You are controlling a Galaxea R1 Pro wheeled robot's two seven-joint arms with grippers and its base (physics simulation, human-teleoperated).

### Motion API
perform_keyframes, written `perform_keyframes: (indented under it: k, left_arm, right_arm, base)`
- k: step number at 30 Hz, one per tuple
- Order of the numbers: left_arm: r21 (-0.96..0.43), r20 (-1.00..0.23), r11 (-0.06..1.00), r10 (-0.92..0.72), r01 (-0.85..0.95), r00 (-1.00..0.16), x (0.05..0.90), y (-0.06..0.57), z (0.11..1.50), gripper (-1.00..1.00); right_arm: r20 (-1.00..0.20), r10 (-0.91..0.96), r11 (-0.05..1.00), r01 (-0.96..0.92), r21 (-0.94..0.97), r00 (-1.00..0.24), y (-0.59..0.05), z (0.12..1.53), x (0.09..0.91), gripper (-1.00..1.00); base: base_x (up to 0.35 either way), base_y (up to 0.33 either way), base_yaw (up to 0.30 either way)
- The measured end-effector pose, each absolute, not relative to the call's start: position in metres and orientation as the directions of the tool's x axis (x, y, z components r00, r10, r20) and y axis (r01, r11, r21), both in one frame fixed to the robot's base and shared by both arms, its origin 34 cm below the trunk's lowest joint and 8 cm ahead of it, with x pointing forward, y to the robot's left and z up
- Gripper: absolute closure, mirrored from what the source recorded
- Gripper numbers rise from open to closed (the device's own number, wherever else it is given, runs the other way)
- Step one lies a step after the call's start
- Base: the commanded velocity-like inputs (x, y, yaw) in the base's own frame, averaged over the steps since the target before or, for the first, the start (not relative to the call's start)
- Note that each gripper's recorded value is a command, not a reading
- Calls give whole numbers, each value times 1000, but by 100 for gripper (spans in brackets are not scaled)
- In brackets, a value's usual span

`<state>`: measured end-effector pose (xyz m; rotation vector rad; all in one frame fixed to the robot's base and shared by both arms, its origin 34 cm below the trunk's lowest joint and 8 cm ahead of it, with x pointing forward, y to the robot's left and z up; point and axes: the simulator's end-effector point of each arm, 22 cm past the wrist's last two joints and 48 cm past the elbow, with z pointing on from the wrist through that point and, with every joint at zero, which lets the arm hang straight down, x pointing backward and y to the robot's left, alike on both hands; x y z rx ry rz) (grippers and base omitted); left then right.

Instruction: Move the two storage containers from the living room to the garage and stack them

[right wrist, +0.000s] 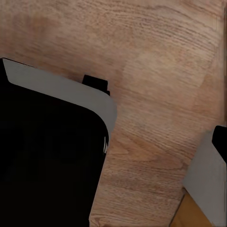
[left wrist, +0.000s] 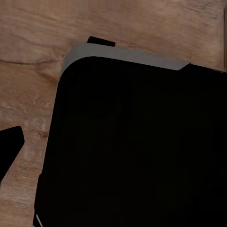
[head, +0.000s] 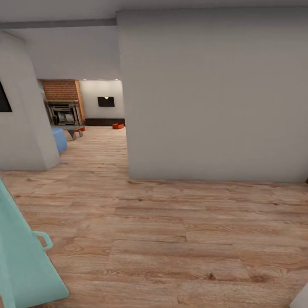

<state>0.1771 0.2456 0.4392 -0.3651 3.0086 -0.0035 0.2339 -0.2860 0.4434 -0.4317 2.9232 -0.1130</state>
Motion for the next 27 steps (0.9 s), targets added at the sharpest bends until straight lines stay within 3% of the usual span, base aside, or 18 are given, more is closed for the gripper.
perform_keyframes:
  k: [27]
  left_arm:
    - [-15,-110,971,-239,-239,-965,177,246,439,-100]
  right_arm:
    - [-170,-293,955,-279,-102,-941,-286,443,234,-100]
  base:
    - [322,0,0]
